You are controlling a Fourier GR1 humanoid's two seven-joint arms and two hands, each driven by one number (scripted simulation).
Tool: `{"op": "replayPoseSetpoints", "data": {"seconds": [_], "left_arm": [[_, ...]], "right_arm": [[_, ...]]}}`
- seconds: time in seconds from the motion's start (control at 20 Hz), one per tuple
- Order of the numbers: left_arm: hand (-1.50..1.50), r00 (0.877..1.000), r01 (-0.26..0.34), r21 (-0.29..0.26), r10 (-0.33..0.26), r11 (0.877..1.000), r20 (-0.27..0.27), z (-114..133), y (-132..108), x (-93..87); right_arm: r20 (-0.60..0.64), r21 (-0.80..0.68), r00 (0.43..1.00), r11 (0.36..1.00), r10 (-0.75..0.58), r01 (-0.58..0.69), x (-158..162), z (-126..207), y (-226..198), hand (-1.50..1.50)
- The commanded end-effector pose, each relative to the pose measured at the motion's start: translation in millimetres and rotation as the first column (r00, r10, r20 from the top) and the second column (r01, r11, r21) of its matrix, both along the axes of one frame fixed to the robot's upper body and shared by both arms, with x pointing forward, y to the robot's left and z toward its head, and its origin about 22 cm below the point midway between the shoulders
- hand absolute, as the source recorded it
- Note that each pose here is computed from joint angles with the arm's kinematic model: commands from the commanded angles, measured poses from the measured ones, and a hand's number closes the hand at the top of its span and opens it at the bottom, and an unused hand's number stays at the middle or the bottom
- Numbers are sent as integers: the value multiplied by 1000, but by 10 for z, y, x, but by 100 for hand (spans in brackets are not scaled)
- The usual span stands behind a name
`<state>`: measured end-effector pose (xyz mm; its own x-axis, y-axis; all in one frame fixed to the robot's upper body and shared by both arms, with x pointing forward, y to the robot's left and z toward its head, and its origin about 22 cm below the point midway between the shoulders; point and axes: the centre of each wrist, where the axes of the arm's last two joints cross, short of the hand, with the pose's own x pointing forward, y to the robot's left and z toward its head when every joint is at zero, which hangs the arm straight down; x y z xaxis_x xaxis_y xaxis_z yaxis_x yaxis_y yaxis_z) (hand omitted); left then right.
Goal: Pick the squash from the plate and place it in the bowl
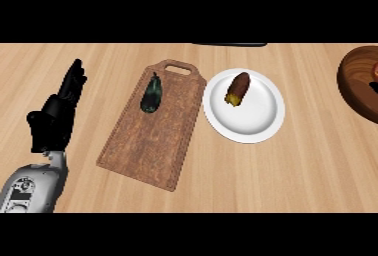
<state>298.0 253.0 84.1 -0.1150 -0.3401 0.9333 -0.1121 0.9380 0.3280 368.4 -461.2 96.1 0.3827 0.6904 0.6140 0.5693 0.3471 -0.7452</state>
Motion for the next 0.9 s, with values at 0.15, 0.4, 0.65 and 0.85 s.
{"op": "replayPoseSetpoints", "data": {"seconds": [0.15, 0.4, 0.65, 0.85], "left_arm": [[0, 1000, 13, -6, -13, 1000, -2, 46, -37, -13], [0, 1000, 1, 8, -1, 1000, 12, 132, 9, 24], [0, 1000, -9, -3, 9, 1000, -21, -92, 21, -53], [0, 1000, -14, -3, 14, 1000, -6, 18, -77, 76]], "right_arm": [[81, 164, 989, 977, 127, -139, -71, -62, -136, -150], [244, 194, 961, 965, 129, -179, -127, 18, -258, -150], [290, 246, 951, 952, 108, -183, -314, -121, -417, -150], [306, 324, 946, 922, 108, -210, -465, 96, -678, -150]]}}
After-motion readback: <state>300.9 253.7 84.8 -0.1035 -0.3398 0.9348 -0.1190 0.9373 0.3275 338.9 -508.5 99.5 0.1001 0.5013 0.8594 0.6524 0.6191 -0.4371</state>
